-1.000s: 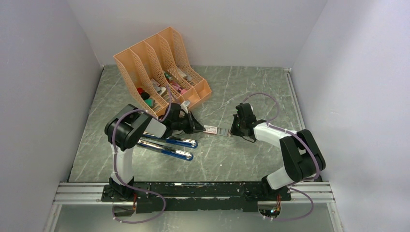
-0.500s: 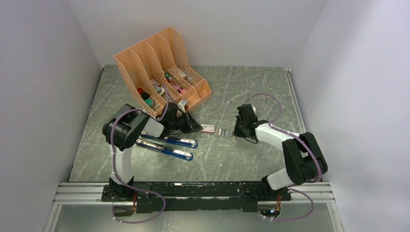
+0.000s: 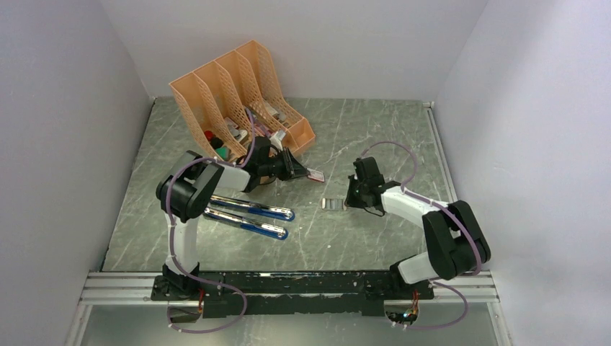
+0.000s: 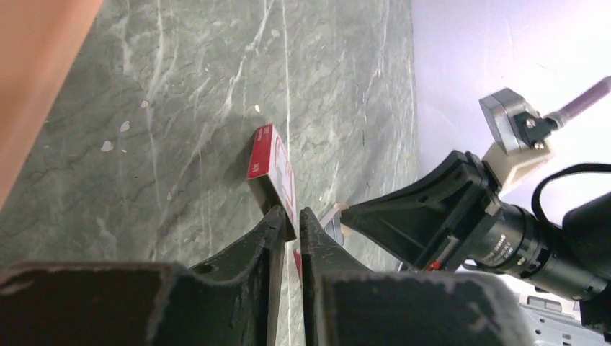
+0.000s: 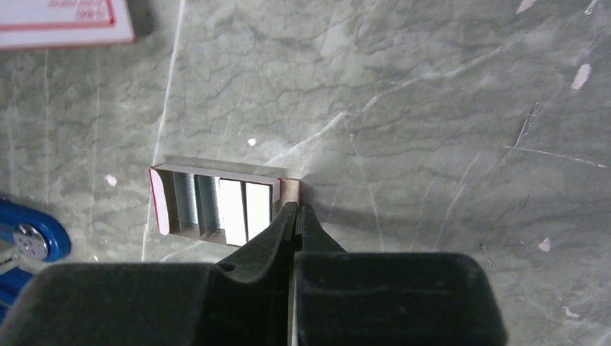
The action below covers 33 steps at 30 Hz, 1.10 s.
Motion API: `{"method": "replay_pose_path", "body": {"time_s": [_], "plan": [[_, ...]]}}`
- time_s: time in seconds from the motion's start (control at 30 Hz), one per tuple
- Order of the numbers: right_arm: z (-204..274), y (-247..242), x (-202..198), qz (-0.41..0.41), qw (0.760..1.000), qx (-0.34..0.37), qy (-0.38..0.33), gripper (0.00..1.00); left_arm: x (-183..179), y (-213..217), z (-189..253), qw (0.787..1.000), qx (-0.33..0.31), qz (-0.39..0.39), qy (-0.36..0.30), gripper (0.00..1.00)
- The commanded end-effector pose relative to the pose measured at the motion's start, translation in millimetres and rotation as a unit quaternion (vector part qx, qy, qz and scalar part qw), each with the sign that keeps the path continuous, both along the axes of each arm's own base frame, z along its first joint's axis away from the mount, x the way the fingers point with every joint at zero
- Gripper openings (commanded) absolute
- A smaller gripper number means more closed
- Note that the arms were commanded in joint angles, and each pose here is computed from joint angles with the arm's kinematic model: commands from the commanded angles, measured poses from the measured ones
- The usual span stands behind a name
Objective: Load the staples into the stapler
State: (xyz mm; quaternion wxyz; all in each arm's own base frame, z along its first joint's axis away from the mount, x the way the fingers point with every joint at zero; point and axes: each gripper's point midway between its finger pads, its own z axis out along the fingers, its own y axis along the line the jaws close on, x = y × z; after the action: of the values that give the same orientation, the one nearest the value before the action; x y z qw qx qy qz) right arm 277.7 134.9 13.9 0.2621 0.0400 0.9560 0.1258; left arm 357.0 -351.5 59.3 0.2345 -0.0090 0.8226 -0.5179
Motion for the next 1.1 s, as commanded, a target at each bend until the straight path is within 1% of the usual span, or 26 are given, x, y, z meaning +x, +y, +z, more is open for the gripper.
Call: {"method": "replay_pose_path", "body": {"time_s": [0.0, 0.07, 0.13, 0.23, 0.43, 0.57, 0.67, 0.7, 0.73, 0.77, 0.9, 0.97, 1.0, 1.07], "plan": [[6, 9, -14, 0.013, 1.0, 0.026, 0.004, 0.09, 2, 1, -16, 1.0, 0.025, 0.001, 0.006, 0.24], [12, 11, -15, 0.01, 0.999, 0.037, -0.005, 0.16, 2, 3, -17, 1.0, 0.031, 0.002, 0.006, 0.31], [18, 8, -13, 0.001, 0.999, 0.032, -0.016, 0.22, 2, 5, -18, 0.999, 0.04, 0.006, 0.007, 0.38], [32, -5, -6, -0.024, 0.999, 0.007, -0.04, 0.27, 2, 9, -17, 0.998, 0.055, 0.012, 0.008, 0.43], [67, -30, 7, -0.069, 0.992, -0.034, -0.102, 0.33, 1, 22, -5, 0.996, 0.084, 0.031, 0.0, 0.53], [94, -56, 15, -0.137, 0.976, -0.058, -0.161, 0.34, -1, 38, 11, 0.991, 0.119, 0.05, -0.02, 0.57], [111, -67, 15, -0.15, 0.967, -0.071, -0.192, 0.37, -4, 56, 28, 0.985, 0.148, 0.074, -0.042, 0.61], [113, -70, 14, -0.157, 0.965, -0.074, -0.196, 0.4, -6, 63, 34, 0.983, 0.158, 0.083, -0.049, 0.61], [117, -70, 14, -0.159, 0.964, -0.07, -0.202, 0.47, -11, 71, 37, 0.98, 0.171, 0.09, -0.05, 0.62], [120, -70, 13, -0.16, 0.963, -0.066, -0.206, 0.52, -14, 79, 43, 0.977, 0.18, 0.099, -0.056, 0.63], [132, -61, 12, -0.139, 0.964, -0.04, -0.223, 0.6, -23, 113, 71, 0.963, 0.214, 0.142, -0.082, 0.67], [138, -56, 11, -0.125, 0.965, -0.026, -0.23, 0.66, -28, 132, 80, 0.956, 0.23, 0.161, -0.087, 0.69], [141, -54, 10, -0.123, 0.965, -0.021, -0.232, 0.7, -30, 142, 85, 0.952, 0.239, 0.169, -0.092, 0.71], [142, -56, 9, -0.142, 0.963, -0.013, -0.23, 0.86, -34, 162, 90, 0.942, 0.26, 0.188, -0.096, 0.74]]}}
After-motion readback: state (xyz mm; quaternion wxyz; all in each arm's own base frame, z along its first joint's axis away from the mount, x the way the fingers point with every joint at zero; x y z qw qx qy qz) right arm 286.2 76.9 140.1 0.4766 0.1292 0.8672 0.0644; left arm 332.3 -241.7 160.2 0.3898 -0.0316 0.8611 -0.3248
